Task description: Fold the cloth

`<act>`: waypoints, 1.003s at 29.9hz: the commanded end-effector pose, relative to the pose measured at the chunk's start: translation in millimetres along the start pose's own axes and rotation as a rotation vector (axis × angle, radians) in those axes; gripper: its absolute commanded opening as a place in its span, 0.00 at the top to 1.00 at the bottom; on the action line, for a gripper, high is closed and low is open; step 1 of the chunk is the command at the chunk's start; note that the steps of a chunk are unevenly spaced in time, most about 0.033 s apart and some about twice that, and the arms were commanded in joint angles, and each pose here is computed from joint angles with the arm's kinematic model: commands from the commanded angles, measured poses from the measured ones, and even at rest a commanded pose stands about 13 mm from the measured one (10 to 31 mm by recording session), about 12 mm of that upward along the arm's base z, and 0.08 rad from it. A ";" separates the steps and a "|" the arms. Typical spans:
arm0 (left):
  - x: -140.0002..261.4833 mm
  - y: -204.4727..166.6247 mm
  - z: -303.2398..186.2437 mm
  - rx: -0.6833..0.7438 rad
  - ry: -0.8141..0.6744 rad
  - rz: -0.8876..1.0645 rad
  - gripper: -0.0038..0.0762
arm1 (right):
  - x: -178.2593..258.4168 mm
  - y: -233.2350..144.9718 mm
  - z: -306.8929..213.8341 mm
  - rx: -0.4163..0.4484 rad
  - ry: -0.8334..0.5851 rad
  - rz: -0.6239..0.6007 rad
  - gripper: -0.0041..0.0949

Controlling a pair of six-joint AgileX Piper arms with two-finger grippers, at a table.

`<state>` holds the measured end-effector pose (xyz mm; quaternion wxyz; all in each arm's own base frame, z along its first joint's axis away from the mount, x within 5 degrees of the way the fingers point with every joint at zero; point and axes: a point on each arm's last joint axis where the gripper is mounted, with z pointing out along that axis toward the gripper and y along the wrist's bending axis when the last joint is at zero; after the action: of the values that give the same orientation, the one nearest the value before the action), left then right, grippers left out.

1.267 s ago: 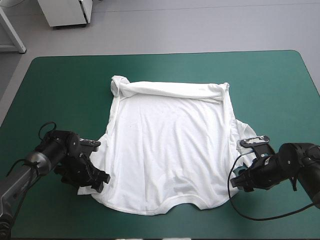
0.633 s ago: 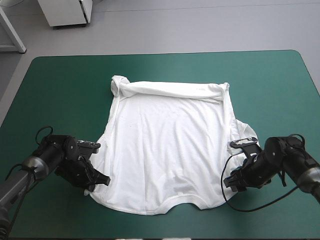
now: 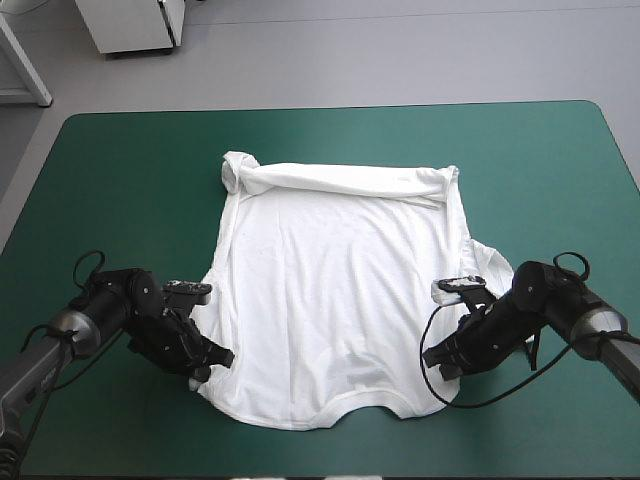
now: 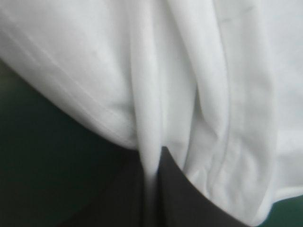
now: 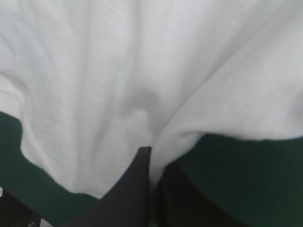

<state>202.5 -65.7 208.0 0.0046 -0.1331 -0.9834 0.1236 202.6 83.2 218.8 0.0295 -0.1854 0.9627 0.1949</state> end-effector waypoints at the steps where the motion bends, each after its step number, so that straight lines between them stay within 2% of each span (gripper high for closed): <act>1: -5.6 -16.3 -24.9 0.089 -0.099 0.010 0.96 | -4.0 14.9 -23.9 -0.048 -0.060 -0.044 0.97; 6: -4.0 -33.2 -92.0 0.077 -0.336 0.078 0.96 | -14.6 35.0 -86.6 0.027 -0.254 -0.105 0.97; 13: 23.8 -56.2 -202.1 -0.013 -0.615 0.172 0.96 | -8.0 75.1 -197.9 0.131 -0.583 -0.186 0.97; 16: 41.0 -70.0 -251.9 -0.021 -0.770 0.219 0.96 | 4.8 96.0 -249.6 0.166 -0.765 -0.230 0.97; 22: 87.9 -94.9 -353.4 -0.077 -1.173 0.306 0.96 | 43.2 128.1 -332.6 0.260 -1.086 -0.301 0.97; 30: 151.0 -115.2 -432.6 -0.145 -1.583 0.398 0.96 | 90.3 159.8 -401.0 0.306 -1.485 -0.409 0.97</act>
<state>70.9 -33.2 632.3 -0.6785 -0.1738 -0.7048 0.1125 91.8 41.4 605.5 0.6410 -0.1857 0.7335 0.1287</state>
